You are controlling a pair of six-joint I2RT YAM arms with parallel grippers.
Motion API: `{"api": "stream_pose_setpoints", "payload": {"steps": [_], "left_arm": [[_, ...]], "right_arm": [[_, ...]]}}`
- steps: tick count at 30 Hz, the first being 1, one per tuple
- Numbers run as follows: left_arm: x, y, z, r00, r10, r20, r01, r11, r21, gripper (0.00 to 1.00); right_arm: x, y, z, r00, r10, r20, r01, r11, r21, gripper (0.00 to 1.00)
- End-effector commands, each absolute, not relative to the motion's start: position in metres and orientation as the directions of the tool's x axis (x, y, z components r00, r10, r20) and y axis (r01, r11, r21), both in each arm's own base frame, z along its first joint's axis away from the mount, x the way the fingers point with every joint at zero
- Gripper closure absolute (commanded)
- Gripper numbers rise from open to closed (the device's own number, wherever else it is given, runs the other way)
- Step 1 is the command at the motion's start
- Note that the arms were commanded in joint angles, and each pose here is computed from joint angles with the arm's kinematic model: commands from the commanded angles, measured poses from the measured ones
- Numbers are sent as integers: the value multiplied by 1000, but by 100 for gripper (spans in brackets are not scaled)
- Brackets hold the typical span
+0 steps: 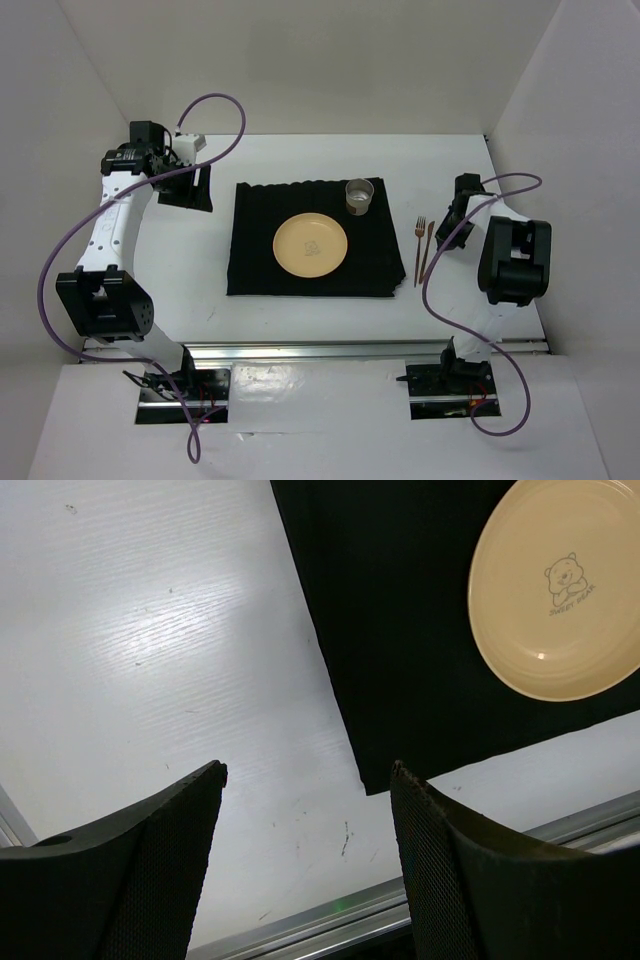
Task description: Set the dinner table for one person
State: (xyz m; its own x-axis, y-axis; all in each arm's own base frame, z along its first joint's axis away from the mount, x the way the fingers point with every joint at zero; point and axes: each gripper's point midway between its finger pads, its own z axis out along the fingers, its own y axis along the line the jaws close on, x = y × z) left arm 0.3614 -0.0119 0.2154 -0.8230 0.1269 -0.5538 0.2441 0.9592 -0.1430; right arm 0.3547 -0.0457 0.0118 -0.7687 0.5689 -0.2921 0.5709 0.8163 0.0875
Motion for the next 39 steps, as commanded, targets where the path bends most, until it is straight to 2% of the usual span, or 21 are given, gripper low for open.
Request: {"api": "stream_pose_setpoints", "payload": {"steps": [1,4,10,14,20,22,29,39], "left_arm": [[360,-14,233,-792,144,-594,277,951,-140,26],[361,-13,232,-793,144,-592,272,953,-132,26],[361,-11,232,-794,145,-590,267,956,-124,26],[362,-9,235,-790,146,-596,263,958,-114,26],[360,-6,235,-792,147,-593,252,963,-98,24],[360,-6,235,-792,147,-593,252,963,-98,24],[361,-6,232,-797,147,-586,251,963,-101,24],[356,-5,231,-798,147,-584,246,965,-94,24]], "right_arm": [[336,-54,4,-774,569,-277,593,805,-4,100],[348,-59,32,-760,543,-358,588,809,-21,100],[385,-28,106,-784,327,-527,472,866,-164,100],[378,24,126,-816,220,-534,351,923,-156,100],[333,124,91,-903,146,-405,159,987,2,100],[327,144,82,-909,123,-398,126,992,18,100],[337,166,50,-927,49,-372,50,999,7,100],[361,169,40,-926,68,-372,71,997,7,100]]}}
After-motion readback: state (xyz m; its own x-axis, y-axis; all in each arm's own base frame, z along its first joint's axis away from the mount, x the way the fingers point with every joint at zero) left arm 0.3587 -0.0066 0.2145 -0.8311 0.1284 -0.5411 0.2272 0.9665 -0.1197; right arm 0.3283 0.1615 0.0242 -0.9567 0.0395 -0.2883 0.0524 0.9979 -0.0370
